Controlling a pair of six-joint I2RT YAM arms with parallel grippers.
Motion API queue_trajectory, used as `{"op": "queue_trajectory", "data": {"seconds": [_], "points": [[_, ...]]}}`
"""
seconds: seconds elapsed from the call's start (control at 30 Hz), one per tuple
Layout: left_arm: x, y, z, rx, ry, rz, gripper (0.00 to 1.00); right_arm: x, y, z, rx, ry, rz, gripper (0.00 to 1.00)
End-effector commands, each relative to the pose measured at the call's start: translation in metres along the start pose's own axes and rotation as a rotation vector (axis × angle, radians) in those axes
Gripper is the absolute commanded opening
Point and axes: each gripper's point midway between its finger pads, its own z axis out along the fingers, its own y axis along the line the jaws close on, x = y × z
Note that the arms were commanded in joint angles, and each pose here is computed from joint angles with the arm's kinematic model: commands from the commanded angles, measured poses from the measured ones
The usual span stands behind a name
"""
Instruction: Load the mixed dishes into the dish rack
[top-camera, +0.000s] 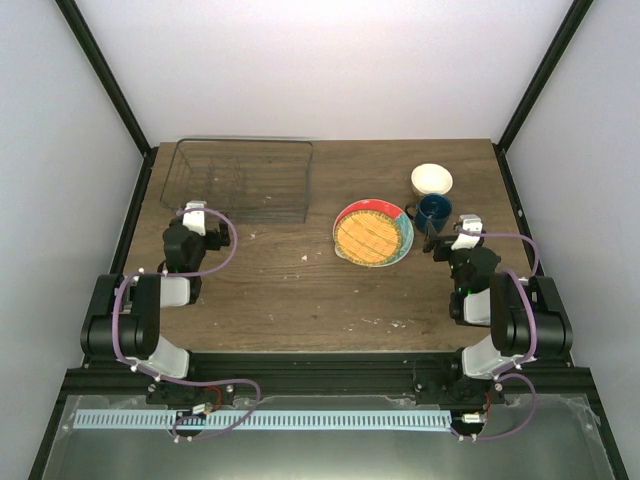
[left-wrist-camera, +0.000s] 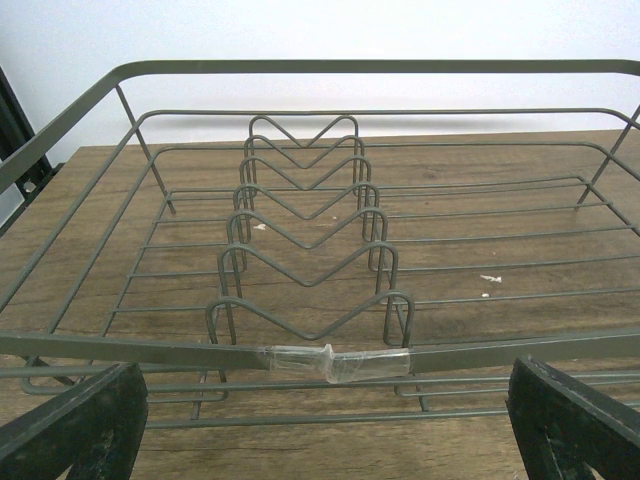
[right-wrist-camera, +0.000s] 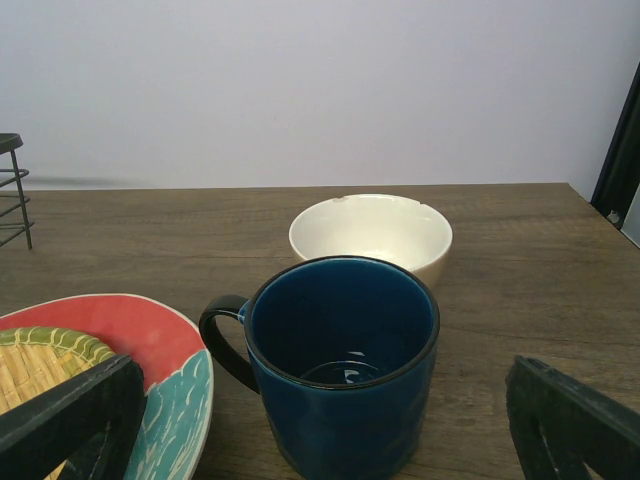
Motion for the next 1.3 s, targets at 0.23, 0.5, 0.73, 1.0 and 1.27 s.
{"op": "queue_trajectory", "data": {"seconds": [0.23, 0.5, 0.73, 1.0, 1.27], "points": [[-0.015, 0.011, 0.008, -0.058, 0.024, -0.023, 0.97, -0.013, 0.011, 0.011, -0.015, -0.012, -0.065, 1.00], [-0.070, 0.014, -0.022, -0.131, -0.032, 0.037, 1.00, -0.039, 0.009, 0.025, 0.027, 0.123, -0.055, 1.00], [-0.163, 0.009, -0.016, -0.123, 0.017, 0.054, 1.00, -0.092, -0.011, 0.058, 0.150, 0.300, 0.068, 1.00], [-0.161, -0.003, 0.051, -0.075, 0.342, 0.063, 1.00, -0.127, -0.035, 0.088, 0.295, 0.422, 0.100, 1.00], [-0.114, -0.002, 0.094, -0.094, 0.626, 0.039, 0.99, -0.108, -0.037, 0.094, 0.331, 0.593, 0.167, 1.00]]}}
